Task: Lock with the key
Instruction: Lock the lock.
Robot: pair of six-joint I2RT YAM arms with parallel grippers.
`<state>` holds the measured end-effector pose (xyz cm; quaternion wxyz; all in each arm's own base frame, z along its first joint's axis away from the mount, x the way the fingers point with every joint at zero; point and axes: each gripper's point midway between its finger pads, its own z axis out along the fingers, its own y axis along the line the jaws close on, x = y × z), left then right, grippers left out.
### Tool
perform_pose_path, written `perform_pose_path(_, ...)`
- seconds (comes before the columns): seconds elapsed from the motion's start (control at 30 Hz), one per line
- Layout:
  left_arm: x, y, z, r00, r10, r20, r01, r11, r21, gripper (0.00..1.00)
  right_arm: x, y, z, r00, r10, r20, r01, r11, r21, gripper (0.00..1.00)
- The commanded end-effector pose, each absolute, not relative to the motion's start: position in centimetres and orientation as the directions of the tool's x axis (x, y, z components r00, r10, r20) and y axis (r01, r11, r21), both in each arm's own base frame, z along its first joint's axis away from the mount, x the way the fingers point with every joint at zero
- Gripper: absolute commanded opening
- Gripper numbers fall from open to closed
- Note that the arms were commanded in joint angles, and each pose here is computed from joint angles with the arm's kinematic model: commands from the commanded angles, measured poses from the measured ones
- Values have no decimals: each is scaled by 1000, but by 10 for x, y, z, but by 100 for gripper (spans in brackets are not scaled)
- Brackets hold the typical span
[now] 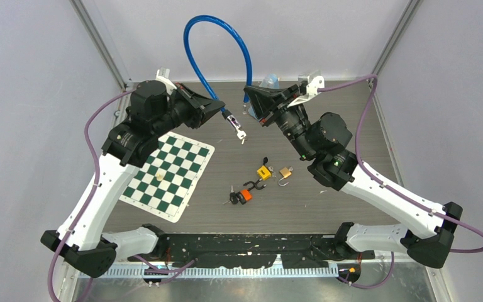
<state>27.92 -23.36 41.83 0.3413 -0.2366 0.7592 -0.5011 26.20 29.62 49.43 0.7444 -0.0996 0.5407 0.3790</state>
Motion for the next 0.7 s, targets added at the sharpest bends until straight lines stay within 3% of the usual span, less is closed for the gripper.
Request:
perform_pose_path(0.0, 273, -240, 442, -681, -696, -226, 18, 292, -956, 0, 236, 307, 537, 203, 492, -847, -772, 612, 171, 5)
perform_pose_path(0.67, 272, -243, 439, -701, -695, -158, -18, 239, -971, 0, 231, 325, 525, 187, 480, -857, -795, 587, 155, 5)
